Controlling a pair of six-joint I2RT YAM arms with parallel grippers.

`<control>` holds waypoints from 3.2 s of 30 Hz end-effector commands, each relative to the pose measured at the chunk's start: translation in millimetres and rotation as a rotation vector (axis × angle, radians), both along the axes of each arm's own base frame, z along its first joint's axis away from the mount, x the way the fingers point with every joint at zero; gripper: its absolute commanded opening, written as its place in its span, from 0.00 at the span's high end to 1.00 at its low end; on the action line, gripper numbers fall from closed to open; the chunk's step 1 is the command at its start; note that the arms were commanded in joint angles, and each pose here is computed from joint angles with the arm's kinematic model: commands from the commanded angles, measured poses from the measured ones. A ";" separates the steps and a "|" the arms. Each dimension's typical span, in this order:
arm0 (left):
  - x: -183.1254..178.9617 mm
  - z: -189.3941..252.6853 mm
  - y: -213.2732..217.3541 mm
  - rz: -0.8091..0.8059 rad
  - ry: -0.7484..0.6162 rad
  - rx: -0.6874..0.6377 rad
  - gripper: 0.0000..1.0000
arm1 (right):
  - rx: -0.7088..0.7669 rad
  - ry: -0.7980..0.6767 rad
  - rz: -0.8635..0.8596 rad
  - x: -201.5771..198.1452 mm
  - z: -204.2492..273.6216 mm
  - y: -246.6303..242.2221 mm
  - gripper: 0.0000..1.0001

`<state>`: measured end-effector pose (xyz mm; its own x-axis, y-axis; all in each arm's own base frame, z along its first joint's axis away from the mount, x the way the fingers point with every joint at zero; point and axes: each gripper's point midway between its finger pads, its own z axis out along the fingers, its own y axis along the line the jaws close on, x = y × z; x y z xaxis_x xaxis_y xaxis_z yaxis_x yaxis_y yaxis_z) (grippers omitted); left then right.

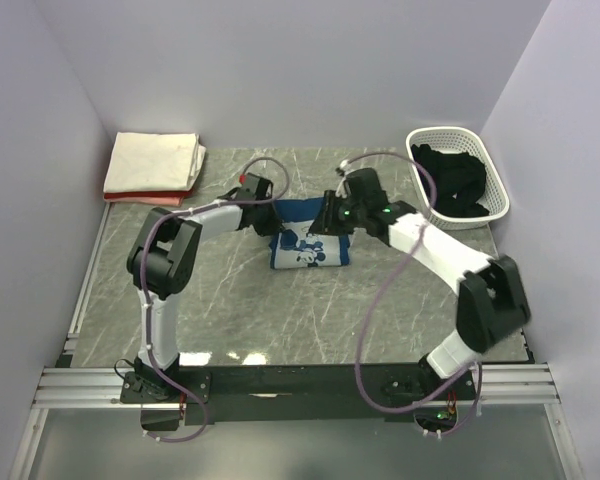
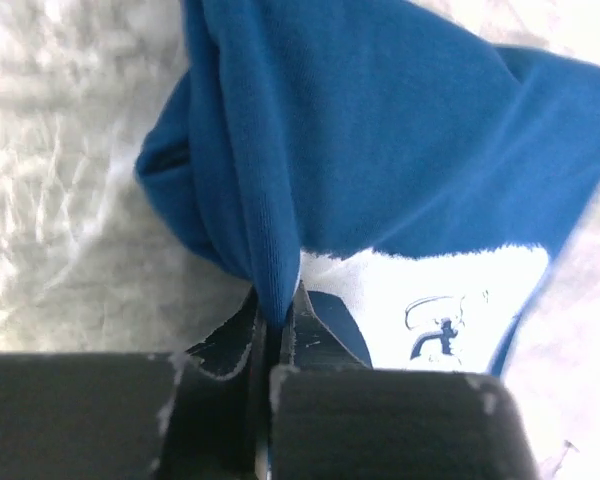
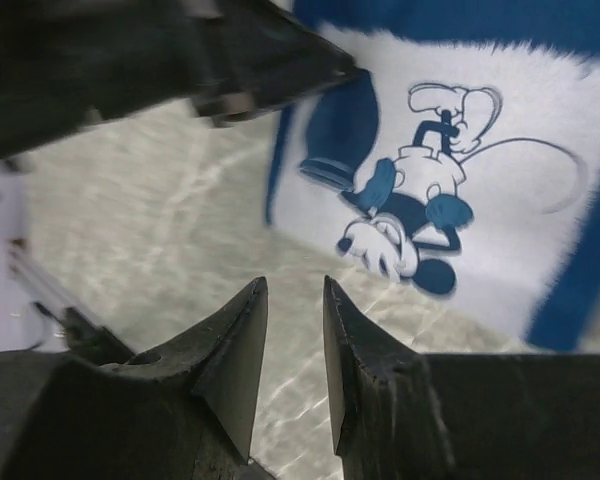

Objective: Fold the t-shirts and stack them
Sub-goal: Neatly place the folded tshirt to the corner

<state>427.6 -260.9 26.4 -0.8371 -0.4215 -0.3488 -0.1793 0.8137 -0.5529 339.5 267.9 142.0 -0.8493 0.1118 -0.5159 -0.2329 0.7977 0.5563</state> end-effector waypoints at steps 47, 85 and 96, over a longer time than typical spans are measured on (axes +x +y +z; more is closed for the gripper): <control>177.6 305.8 239.3 0.076 -0.591 1.369 1.00 | 0.075 -0.184 -0.009 -93.7 65.7 -62.2 0.61; 203.2 220.5 361.5 0.134 -0.508 1.160 0.98 | 0.049 -0.106 -0.005 -80.5 36.8 -53.3 0.61; 215.3 187.7 410.7 0.436 -0.558 0.887 0.01 | 0.045 -0.098 0.001 -71.9 31.0 -46.2 0.41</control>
<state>621.8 183.0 141.2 -0.5541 0.0050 -0.8325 -0.4271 0.8566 0.2894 255.7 212.1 152.9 -0.8355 0.1234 -0.5354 -0.2382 0.7968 0.5554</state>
